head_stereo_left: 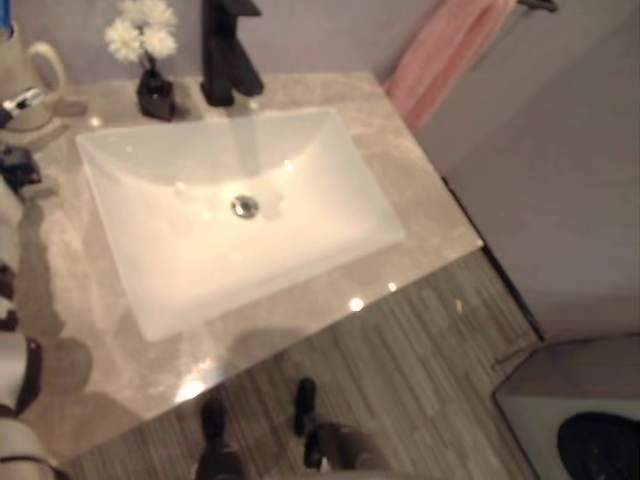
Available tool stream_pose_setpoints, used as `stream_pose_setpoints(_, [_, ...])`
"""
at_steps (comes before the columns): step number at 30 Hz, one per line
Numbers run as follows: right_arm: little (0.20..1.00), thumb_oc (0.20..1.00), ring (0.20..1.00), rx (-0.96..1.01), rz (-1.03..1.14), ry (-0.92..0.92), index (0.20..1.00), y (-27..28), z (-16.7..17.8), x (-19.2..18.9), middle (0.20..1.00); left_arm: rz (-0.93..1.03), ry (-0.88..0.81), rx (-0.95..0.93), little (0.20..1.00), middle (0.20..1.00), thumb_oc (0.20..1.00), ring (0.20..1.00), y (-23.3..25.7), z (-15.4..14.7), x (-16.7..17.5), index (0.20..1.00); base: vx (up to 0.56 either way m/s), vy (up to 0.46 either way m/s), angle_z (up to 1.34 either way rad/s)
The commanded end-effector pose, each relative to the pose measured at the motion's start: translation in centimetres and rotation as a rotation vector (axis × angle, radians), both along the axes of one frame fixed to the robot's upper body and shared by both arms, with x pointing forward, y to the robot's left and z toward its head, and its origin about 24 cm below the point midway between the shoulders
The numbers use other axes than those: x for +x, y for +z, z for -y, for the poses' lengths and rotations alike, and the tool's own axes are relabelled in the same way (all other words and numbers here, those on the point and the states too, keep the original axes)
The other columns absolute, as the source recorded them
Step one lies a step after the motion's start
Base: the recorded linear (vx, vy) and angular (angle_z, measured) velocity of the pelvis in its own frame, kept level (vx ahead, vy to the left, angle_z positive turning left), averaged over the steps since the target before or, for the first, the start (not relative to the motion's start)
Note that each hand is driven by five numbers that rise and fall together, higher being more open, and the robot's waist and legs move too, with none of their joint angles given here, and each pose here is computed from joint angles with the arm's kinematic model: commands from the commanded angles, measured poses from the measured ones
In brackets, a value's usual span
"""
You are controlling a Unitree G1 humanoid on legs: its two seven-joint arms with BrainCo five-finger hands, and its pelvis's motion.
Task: Put brush and paste in cup on sink, flatten towel.
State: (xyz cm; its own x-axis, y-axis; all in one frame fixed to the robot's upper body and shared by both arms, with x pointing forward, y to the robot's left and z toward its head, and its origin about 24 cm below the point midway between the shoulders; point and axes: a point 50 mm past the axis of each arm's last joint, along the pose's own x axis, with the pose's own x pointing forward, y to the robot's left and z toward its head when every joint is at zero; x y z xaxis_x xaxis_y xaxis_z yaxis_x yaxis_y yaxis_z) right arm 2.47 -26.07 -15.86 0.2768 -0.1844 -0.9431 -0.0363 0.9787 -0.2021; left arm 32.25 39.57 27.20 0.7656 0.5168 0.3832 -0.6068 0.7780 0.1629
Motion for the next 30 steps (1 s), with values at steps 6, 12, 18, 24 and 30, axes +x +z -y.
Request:
stream_pose_setpoints(6, [1.0,1.0,1.0,-0.085,0.07,0.049,1.0,1.4,3.0,2.6,1.0,0.036,-0.091,0.011,1.0,1.0,1.0,1.0,2.0,2.5,2.2,1.0,-0.01,-0.002,-0.05])
stream_pose_setpoints(12, [1.0,1.0,1.0,-0.079,0.097,0.053,1.0,1.6,2.8,3.2,1.0,0.058,-0.053,-0.023,1.0,1.0,1.0,1.0,2.7,2.0,2.1,1.0,-0.01,-0.013,-0.1])
stream_pose_setpoints(18, [1.0,1.0,1.0,-0.085,0.124,0.049,1.0,1.7,2.9,3.9,1.0,0.1,-0.008,-0.072,1.0,1.0,1.0,1.0,3.6,1.6,2.0,1.0,0.0,-0.003,0.01])
stream_pose_setpoints(24, [1.0,1.0,1.0,-0.081,0.149,0.057,1.0,1.8,2.5,4.6,1.0,0.136,0.02,-0.092,1.0,1.0,1.0,1.0,4.6,1.7,2.0,1.0,0.0,-0.014,-0.05])
stream_pose_setpoints(30, [1.0,1.0,1.0,-0.073,0.161,0.063,1.0,1.8,2.2,4.8,1.0,0.146,0.062,-0.085,1.0,1.0,1.0,1.0,5.0,1.5,1.8,1.0,0.01,-0.026,0.01])
